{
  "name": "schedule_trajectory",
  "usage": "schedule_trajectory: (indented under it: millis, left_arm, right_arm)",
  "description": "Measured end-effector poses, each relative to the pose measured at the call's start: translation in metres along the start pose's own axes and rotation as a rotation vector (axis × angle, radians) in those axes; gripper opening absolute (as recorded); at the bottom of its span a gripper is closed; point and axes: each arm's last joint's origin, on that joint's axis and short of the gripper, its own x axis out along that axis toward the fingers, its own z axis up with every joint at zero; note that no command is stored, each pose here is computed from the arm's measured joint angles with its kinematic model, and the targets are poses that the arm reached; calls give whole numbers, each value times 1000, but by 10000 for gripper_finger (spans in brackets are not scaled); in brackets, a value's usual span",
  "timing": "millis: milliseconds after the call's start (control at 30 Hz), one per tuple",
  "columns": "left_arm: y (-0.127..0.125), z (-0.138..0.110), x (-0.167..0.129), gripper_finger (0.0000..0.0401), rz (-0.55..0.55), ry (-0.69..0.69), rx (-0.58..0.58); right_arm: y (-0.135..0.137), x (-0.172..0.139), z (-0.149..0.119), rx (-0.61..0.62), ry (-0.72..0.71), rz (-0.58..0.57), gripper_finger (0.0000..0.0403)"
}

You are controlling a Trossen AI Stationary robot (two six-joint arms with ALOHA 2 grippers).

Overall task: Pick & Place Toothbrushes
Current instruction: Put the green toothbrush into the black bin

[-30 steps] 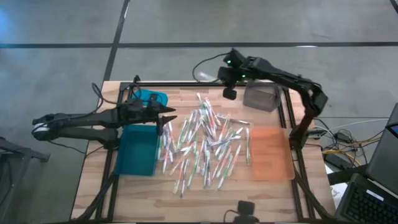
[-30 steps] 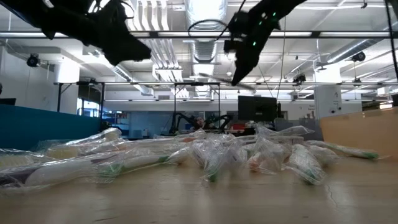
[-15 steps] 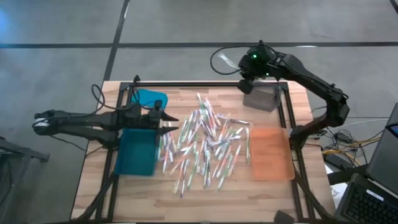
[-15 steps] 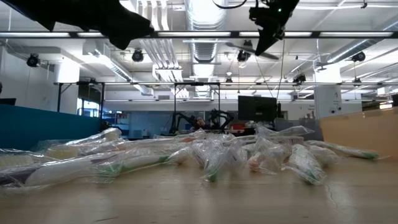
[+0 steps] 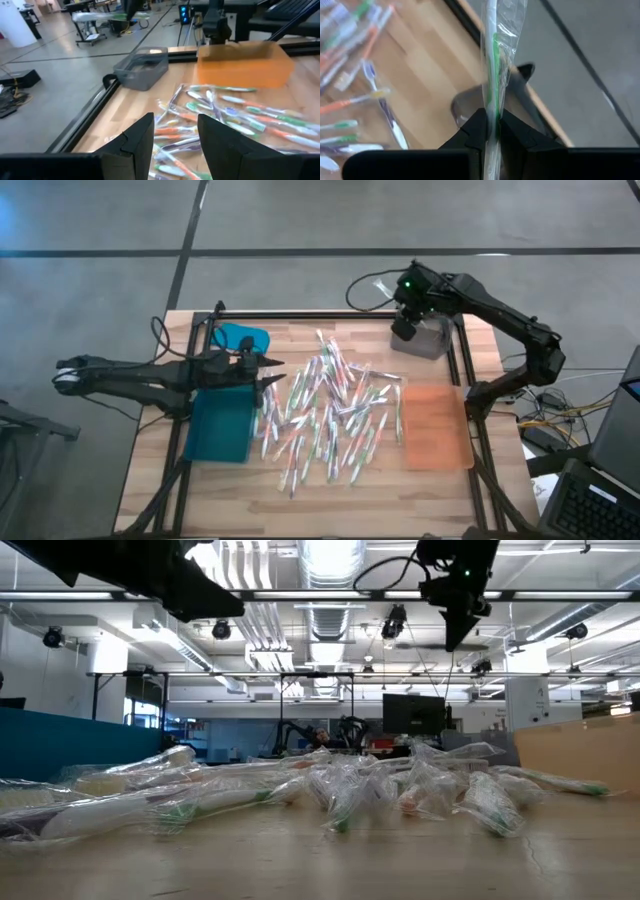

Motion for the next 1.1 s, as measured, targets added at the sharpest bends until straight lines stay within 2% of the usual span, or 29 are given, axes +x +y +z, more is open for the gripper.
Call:
schedule_trajectory:
  millis: [333,533,667,1100]
  left_arm:
    - [0,-1,0,159,-1,6,36]
    - [0,-1,0,159,-1,6,36]
    - [0,-1,0,158,-1,7,36]
    - [0,-1,0,158,1,7,36]
  right_arm:
    - [-14,41,-42,8,173,-28,29]
    - [-27,59,-64,-5,173,-48,29]
    - [-30,72,-76,3,174,-18,29]
    - [-32,108,-91,-38,213,-8,29]
